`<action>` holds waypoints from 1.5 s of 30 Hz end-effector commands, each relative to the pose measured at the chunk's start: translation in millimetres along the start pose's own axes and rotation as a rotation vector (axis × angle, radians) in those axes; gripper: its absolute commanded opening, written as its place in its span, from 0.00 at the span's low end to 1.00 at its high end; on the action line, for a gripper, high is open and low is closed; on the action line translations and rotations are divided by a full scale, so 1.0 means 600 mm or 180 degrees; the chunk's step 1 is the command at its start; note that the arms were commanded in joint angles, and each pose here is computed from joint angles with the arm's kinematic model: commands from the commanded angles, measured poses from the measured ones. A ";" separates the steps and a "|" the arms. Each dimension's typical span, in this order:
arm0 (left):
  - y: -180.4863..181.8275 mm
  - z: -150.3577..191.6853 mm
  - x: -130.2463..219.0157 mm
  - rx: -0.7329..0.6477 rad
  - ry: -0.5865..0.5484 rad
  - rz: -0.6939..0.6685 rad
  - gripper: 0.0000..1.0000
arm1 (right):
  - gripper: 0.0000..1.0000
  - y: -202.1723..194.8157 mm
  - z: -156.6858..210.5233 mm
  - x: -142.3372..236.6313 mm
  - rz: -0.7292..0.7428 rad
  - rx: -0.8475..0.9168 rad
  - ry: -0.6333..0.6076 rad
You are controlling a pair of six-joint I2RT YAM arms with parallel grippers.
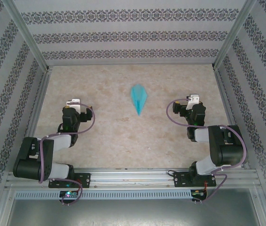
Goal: Fold a paper plane with a square sheet of paper (fold left side to right side)
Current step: Reset both arms
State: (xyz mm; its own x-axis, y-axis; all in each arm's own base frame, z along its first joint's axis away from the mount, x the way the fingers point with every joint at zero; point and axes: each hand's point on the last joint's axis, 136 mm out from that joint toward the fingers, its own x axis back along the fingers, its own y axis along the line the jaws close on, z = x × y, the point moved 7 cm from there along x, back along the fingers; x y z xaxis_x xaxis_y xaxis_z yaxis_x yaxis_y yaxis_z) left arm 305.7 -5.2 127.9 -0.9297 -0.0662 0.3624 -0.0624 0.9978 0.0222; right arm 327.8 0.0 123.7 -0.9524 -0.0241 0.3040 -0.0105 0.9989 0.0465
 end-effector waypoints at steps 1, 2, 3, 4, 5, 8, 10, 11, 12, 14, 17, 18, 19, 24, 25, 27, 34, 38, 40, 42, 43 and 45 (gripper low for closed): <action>0.001 -0.020 0.008 -0.0055 -0.0349 0.0103 1.00 | 0.98 0.000 -0.007 -0.004 0.0025 -0.0014 -0.0045; 0.000 -0.020 0.011 -0.0055 -0.0370 0.0120 1.00 | 0.98 0.000 -0.007 -0.004 0.0028 -0.0012 -0.0045; 0.001 -0.020 0.012 -0.0047 -0.0372 0.0131 1.00 | 0.98 0.000 -0.007 -0.004 0.0026 -0.0012 -0.0045; 0.002 -0.019 0.012 -0.0042 -0.0369 0.0139 1.00 | 0.98 0.000 -0.007 -0.004 0.0025 -0.0012 -0.0045; 0.003 -0.020 0.010 -0.0035 -0.0363 0.0151 1.00 | 0.98 0.000 -0.007 -0.004 0.0025 -0.0011 -0.0045; 0.009 -0.012 0.001 -0.0031 -0.0403 0.0134 1.00 | 0.98 0.000 -0.007 -0.004 0.0028 -0.0013 -0.0045; 0.014 -0.001 -0.003 0.0005 -0.0492 0.0110 1.00 | 0.98 0.000 -0.007 -0.004 0.0025 -0.0011 -0.0045; 0.014 0.006 -0.005 0.0015 -0.0525 0.0116 1.00 | 0.98 0.000 -0.007 -0.004 0.0026 -0.0015 -0.0045; 0.014 0.012 -0.006 0.0018 -0.0568 0.0124 1.00 | 0.98 0.000 -0.007 -0.004 0.0028 -0.0013 -0.0046; 0.013 0.025 -0.003 0.0014 -0.0652 0.0147 1.00 | 0.98 0.000 -0.007 -0.004 0.0026 -0.0011 -0.0045; 0.014 0.026 0.009 0.0023 -0.0724 0.0147 1.00 | 0.98 0.000 -0.007 -0.004 0.0030 -0.0011 -0.0046; 0.013 0.027 0.010 0.0012 -0.0745 0.0178 1.00 | 0.98 0.001 -0.007 -0.004 0.0026 -0.0010 -0.0045; 0.011 0.028 0.009 -0.0010 -0.0752 0.0201 1.00 | 0.98 0.000 -0.007 -0.004 0.0031 -0.0014 -0.0046; 0.012 0.025 0.003 0.0004 -0.0749 0.0176 1.00 | 0.98 0.001 -0.007 -0.004 0.0026 -0.0010 -0.0047; 0.014 0.022 -0.001 0.0015 -0.0722 0.0146 1.00 | 0.98 0.001 -0.007 -0.004 0.0025 -0.0009 -0.0047; 0.015 0.017 -0.018 0.0031 -0.0525 0.0135 1.00 | 0.98 0.001 -0.007 -0.004 0.0026 -0.0009 -0.0045; 0.018 0.007 -0.057 0.0055 -0.0075 0.0142 1.00 | 0.98 0.001 -0.008 -0.004 0.0025 -0.0009 -0.0050; 0.019 0.008 -0.058 0.0053 -0.0059 0.0135 1.00 | 0.98 0.001 -0.008 -0.004 0.0026 -0.0010 -0.0050; 0.020 0.008 -0.057 0.0050 -0.0087 0.0114 1.00 | 0.98 0.001 -0.008 -0.004 0.0026 -0.0005 -0.0048; 0.020 0.009 -0.057 0.0060 -0.0091 0.0098 1.00 | 0.98 0.001 -0.007 -0.004 0.0026 -0.0006 -0.0045; 0.020 0.009 -0.056 0.0058 -0.0096 0.0103 1.00 | 0.98 0.001 -0.008 -0.004 0.0025 -0.0006 -0.0048; 0.020 0.008 -0.057 0.0055 -0.0093 0.0111 1.00 | 0.98 0.001 -0.007 -0.004 0.0026 -0.0006 -0.0044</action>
State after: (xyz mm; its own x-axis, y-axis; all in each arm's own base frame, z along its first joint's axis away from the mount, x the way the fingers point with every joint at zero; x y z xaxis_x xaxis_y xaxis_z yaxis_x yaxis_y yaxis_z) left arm 338.4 6.0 115.8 -0.9490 -0.0270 0.3140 -0.0281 0.9996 0.0010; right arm 327.7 0.0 123.6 -0.9522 -0.0241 0.3044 -0.0105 0.9989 0.0465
